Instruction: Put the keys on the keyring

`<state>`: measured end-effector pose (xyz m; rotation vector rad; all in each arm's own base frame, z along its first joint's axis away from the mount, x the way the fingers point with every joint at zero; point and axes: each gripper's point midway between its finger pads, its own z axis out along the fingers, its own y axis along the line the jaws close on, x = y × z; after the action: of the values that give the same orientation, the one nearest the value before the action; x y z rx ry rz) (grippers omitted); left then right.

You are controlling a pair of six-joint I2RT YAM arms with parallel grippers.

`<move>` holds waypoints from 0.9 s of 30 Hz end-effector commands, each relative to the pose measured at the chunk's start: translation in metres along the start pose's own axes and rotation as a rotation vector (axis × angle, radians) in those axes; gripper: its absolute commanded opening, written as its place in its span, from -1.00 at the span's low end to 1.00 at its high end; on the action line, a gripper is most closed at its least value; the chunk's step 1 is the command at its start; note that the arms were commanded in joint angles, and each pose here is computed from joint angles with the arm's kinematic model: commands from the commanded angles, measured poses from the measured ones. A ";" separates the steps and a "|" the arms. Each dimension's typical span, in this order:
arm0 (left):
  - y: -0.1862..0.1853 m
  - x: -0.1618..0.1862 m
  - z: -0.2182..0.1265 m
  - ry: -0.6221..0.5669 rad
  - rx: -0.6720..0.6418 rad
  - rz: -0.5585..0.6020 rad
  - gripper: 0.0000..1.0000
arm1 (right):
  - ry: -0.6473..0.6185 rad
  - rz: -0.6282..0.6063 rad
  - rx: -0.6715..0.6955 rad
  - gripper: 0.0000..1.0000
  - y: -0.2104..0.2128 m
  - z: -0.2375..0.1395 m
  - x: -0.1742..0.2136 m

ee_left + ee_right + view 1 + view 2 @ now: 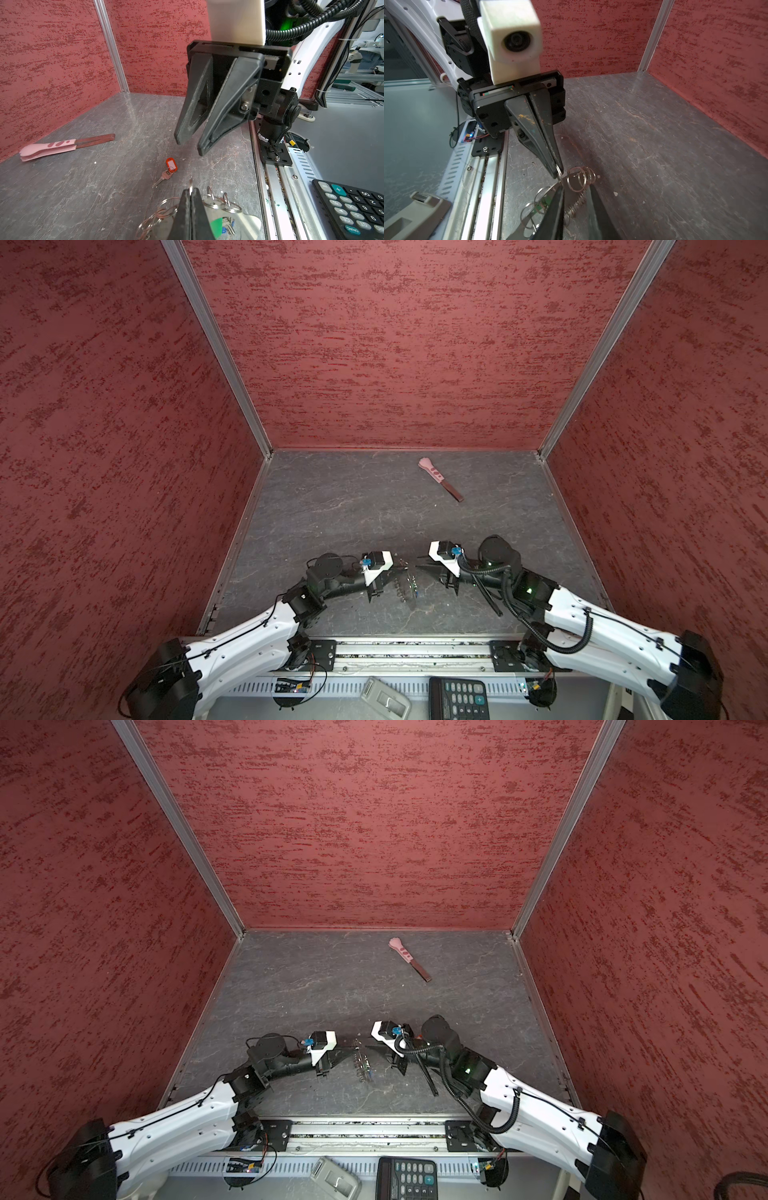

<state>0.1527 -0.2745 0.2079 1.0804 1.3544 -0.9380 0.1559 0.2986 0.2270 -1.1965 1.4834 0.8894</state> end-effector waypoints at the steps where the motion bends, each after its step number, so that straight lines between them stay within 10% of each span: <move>1: 0.000 -0.025 -0.003 -0.097 0.004 0.032 -1.00 | -0.046 0.020 -0.093 -0.64 0.013 0.002 -0.009; 27: -0.013 -0.030 -0.007 -0.119 0.083 0.035 -1.00 | -0.062 0.035 -0.171 -0.73 0.021 0.010 -0.012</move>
<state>0.1415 -0.2751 0.2281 1.0886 1.2592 -1.0095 0.1387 0.3129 0.2167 -1.2633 1.4693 1.0664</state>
